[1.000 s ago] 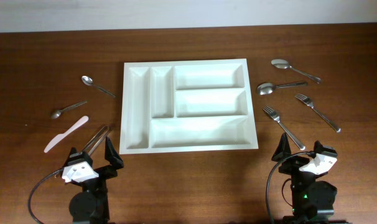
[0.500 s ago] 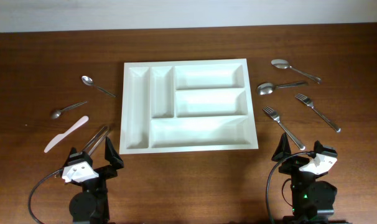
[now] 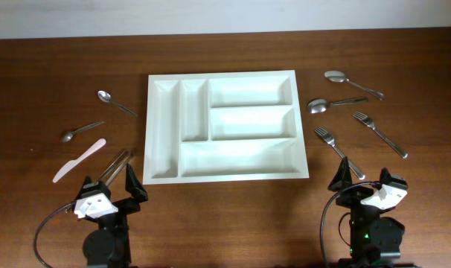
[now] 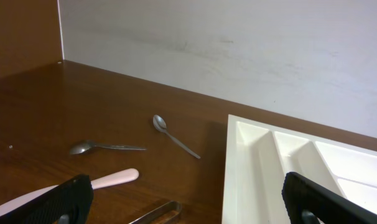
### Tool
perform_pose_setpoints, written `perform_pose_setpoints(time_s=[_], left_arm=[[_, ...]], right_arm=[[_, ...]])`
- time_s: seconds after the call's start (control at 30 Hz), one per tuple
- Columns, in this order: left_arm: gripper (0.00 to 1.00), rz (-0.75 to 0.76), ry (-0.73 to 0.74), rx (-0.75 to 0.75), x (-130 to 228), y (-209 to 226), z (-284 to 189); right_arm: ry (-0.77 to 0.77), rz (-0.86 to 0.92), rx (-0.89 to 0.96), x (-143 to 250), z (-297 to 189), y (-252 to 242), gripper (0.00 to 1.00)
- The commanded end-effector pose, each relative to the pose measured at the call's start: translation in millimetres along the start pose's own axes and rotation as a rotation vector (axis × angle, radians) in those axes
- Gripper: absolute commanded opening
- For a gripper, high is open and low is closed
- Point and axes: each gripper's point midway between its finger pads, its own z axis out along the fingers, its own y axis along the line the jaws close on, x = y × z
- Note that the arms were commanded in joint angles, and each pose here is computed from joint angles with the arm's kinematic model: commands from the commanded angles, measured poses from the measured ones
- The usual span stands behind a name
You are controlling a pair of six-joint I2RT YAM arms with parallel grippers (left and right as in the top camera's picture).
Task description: Pack container
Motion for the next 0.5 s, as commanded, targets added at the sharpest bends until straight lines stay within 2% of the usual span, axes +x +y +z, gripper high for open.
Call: perform_pose_setpoints(time_s=[0.0,0.27,0.47], left_arm=[[0.99,0.012,0.002,0.005,3.5,0.0,0.5],[0.99,0.012,0.002,0.005,3.5,0.0,0.5],[0.99,0.012,0.002,0.005,3.5,0.0,0.5]], right_arm=[[-0.036,0.016,-0.040,-31.0,-9.9,13.2,0.99],[0.048,0.003,-0.046,-103.3,-37.4,36.5,0.99],[0.337,-0.047,0.002,-133.7,-40.2,53.2,0.99]])
